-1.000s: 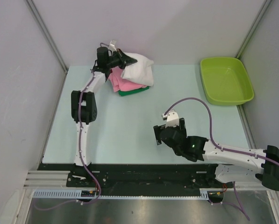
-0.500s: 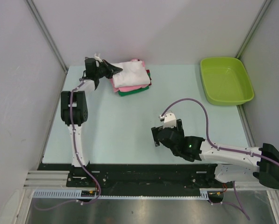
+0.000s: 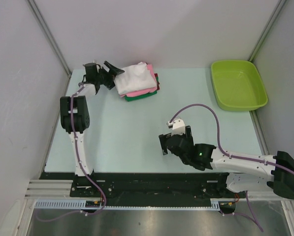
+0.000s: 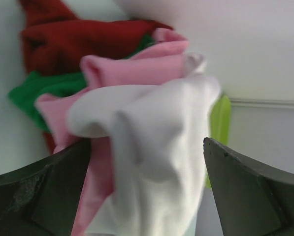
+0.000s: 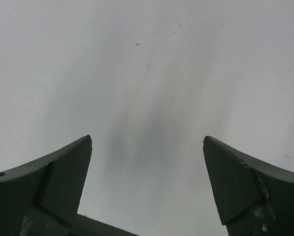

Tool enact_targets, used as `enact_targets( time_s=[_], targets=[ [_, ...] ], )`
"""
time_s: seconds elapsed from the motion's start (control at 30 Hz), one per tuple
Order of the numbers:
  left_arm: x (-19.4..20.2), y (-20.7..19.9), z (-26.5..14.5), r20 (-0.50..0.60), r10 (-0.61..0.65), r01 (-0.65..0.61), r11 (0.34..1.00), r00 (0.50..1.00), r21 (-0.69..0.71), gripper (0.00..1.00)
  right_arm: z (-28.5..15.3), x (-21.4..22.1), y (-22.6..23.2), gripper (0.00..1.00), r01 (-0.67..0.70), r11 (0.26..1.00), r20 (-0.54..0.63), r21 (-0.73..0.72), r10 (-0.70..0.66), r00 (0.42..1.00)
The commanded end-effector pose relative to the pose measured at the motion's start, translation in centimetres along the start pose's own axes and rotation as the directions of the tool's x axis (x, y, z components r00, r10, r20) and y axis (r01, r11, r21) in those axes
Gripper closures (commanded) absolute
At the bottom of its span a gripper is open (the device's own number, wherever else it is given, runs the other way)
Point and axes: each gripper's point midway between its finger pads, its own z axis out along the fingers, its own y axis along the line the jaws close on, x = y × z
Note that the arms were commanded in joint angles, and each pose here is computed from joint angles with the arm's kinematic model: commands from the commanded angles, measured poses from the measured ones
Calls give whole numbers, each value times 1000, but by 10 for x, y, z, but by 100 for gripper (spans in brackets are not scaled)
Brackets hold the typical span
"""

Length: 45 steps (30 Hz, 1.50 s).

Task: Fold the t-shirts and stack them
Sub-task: Neatly place the folded tshirt to the corner

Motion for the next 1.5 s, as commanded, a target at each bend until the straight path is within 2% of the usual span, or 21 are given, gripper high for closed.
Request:
enact_targets(
  time_s=[0.0, 0.07, 0.13, 0.17, 0.2, 0.3, 0.33, 0.37, 0.43, 0.57, 0.7, 0.8, 0.93, 1.03, 1.2, 1.37, 1.47],
  targets=[
    [-12, 13, -30, 62, 2, 12, 974, 998, -225, 0, -5, -12, 2, 0, -30, 999, 38, -17, 31, 999],
    [-6, 33, -42, 72, -5, 29, 942, 997, -334, 0, -6, -12, 0, 0, -28, 1000, 37, -12, 29, 999],
    [-3, 34, -59, 90, -5, 39, 923, 996, -383, 0, -5, -12, -2, 0, -34, 999, 27, -3, 34, 999],
    [5, 48, -66, 91, -16, 54, 903, 996, -426, 0, -3, -10, -3, 0, -38, 999, 19, 7, 38, 999],
    [-1, 42, -79, 132, 8, 52, 893, 991, -447, 0, -2, -7, -11, 0, -47, 998, 0, 36, 47, 999],
    [13, 67, -108, 176, 8, 91, 834, 984, -545, 0, 3, 2, -24, 0, -94, 992, -51, 81, 99, 994],
    [10, 53, -122, 209, 29, 90, 839, 977, -536, 0, 2, 4, -25, 0, -105, 991, -64, 84, 111, 992],
    [22, 67, -133, 211, 24, 103, 814, 977, -572, 0, 1, 3, -27, 0, -137, 986, -64, 90, 143, 988],
    [19, 68, -154, 278, 59, 122, 798, 959, -591, 0, -1, 6, -30, 0, -147, 985, -75, 94, 154, 985],
    [35, 60, -186, 312, 80, 121, 810, 947, -574, 0, -1, 5, -33, 1, -179, 978, -79, 103, 187, 979],
    [39, 51, -198, 299, 117, 78, 820, 947, -567, 0, -6, 0, -32, 0, -218, 972, -66, 82, 224, 972],
    [40, 43, -199, 281, 127, 53, 830, 951, -555, 0, -6, -4, -29, 1, -225, 972, -55, 63, 229, 972],
    [47, 45, -187, 250, 128, 30, 839, 960, -543, 0, -2, -19, -4, 0, -164, 984, -72, -62, 160, 985],
    [47, 44, -167, 245, 108, 23, 878, 963, -477, 0, 1, -37, 2, 0, -131, 990, -66, -56, 128, 990],
    [38, 28, -125, 251, 63, 17, 953, 966, -303, 0, 12, -30, 5, 0, -76, 996, -98, -37, 72, 993],
    [34, 38, -94, 248, 17, 49, 965, 969, -258, 0, 21, -30, 9, 0, -57, 998, -93, -37, 53, 994],
    [26, 35, -84, 261, 34, 28, 973, 965, -228, 0, 26, -29, 9, 0, -54, 998, -93, -34, 50, 994]
  ],
)
